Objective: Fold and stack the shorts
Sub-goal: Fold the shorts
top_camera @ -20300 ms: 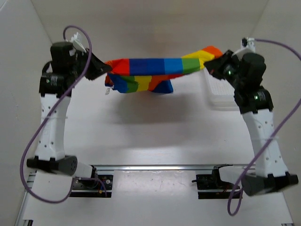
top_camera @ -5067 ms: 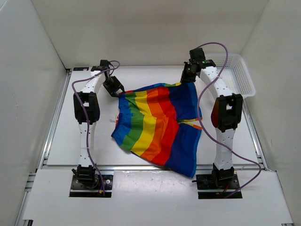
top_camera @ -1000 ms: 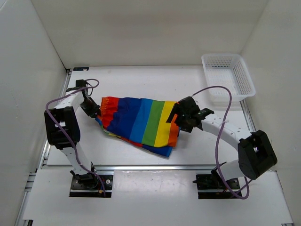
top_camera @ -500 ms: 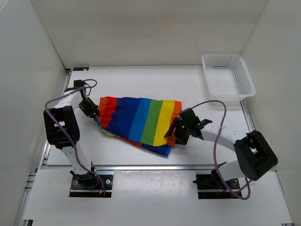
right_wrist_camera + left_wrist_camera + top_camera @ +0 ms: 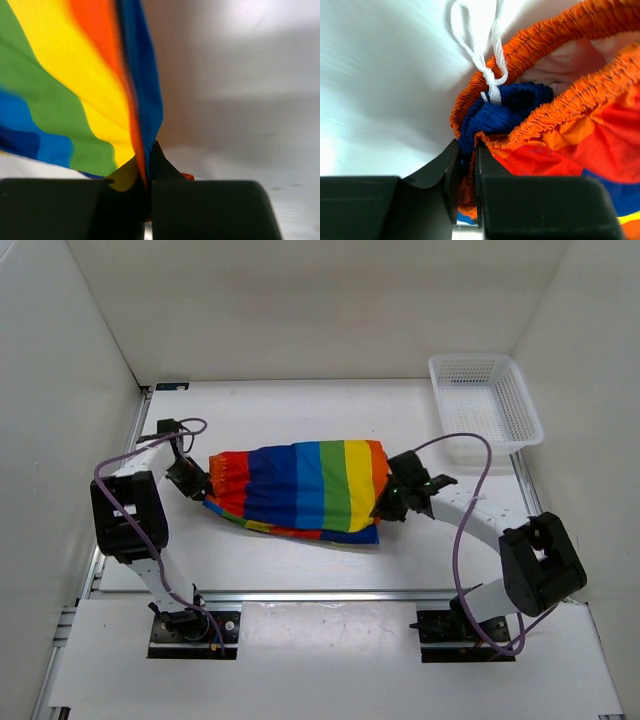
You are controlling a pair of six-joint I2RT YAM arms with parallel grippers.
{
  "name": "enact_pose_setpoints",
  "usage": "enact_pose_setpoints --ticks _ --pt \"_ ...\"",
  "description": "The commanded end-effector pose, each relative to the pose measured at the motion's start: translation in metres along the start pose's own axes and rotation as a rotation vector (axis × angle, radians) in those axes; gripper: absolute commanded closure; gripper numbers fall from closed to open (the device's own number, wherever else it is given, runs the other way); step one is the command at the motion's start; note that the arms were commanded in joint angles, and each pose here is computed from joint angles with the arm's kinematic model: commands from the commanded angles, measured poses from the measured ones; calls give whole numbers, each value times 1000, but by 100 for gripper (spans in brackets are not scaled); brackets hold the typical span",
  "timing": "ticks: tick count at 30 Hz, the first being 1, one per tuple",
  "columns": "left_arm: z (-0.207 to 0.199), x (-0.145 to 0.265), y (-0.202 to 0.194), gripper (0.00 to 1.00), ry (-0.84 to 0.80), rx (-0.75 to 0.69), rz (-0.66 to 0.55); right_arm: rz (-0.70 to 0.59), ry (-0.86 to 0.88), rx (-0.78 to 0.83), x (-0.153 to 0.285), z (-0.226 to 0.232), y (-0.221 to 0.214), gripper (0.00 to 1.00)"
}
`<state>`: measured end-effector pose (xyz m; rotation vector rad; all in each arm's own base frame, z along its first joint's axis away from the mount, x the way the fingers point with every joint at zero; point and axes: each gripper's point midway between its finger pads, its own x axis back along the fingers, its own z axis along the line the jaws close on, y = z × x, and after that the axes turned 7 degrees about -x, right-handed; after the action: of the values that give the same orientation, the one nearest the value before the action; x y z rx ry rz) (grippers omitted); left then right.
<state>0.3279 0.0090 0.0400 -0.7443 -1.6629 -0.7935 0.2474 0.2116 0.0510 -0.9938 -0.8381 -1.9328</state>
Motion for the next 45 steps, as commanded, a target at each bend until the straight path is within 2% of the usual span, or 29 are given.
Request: enact_pose_setpoints --ticks 1,3,8,9,10,11,13,14,17,20,22,25,28,29,31,32,33,34,35,39,40,42,43,45 --pt "-8 20 4 90 -38 -5 -67 -138 -107 73 21 -28 48 100" --pt "-19 17 2 90 -50 -34 -55 -157 -116 116 24 -27 62 100" --pt "-40 18 -3 90 -75 -80 -52 -115 -118 160 18 -19 62 100" --pt "-44 21 -4 87 -82 -93 -59 -110 -114 172 17 -16 58 100" --pt "-43 21 -4 73 -74 -92 -63 -104 -121 171 15 -18 57 100" --pt "-41 19 -6 62 -70 -92 -56 -88 -109 191 14 -13 49 88" --pt "-37 17 -8 33 -57 -101 -53 -79 -104 220 14 -10 44 66" --pt "-37 17 -8 14 -57 -112 -53 -71 -99 248 13 -7 39 43" --pt "-30 14 -9 2 -28 -120 -57 -90 -124 268 20 -11 39 14" --pt "-28 14 -8 1 -17 -138 -63 -135 -147 288 37 -15 46 7" --pt "-22 6 -8 1 13 -145 -50 -171 -141 301 54 -9 52 5" --pt "-32 -6 -2 6 16 -176 -37 -210 -128 300 72 -4 58 5" --pt "-45 -15 0 23 -4 -197 -21 -274 -92 287 97 3 64 5" --pt "-44 -18 -1 32 1 -197 -13 -290 -90 277 103 2 65 5" --pt "-54 -21 0 41 4 -208 -18 -324 -68 274 119 4 67 4" --pt "-54 -24 -1 49 8 -196 -11 -341 -70 263 128 6 70 4" --pt "-56 -24 2 72 7 -196 -13 -343 -68 263 132 4 68 4" --pt "-57 -25 6 83 12 -196 -22 -356 -73 261 136 5 71 4" --pt "-56 -23 11 90 23 -197 -40 -378 -71 247 146 5 73 4" --pt "-34 19 46 90 210 -179 -194 -448 -41 236 168 4 77 4" --pt "-33 40 66 90 254 -184 -269 -457 -50 235 172 1 77 4" --pt "-29 63 71 90 290 -195 -296 -478 -46 231 180 3 80 4" --pt "-36 86 81 90 289 -203 -362 -477 -63 240 181 -1 80 4" --pt "-42 106 81 90 288 -244 -398 -486 -63 242 184 -1 83 4"
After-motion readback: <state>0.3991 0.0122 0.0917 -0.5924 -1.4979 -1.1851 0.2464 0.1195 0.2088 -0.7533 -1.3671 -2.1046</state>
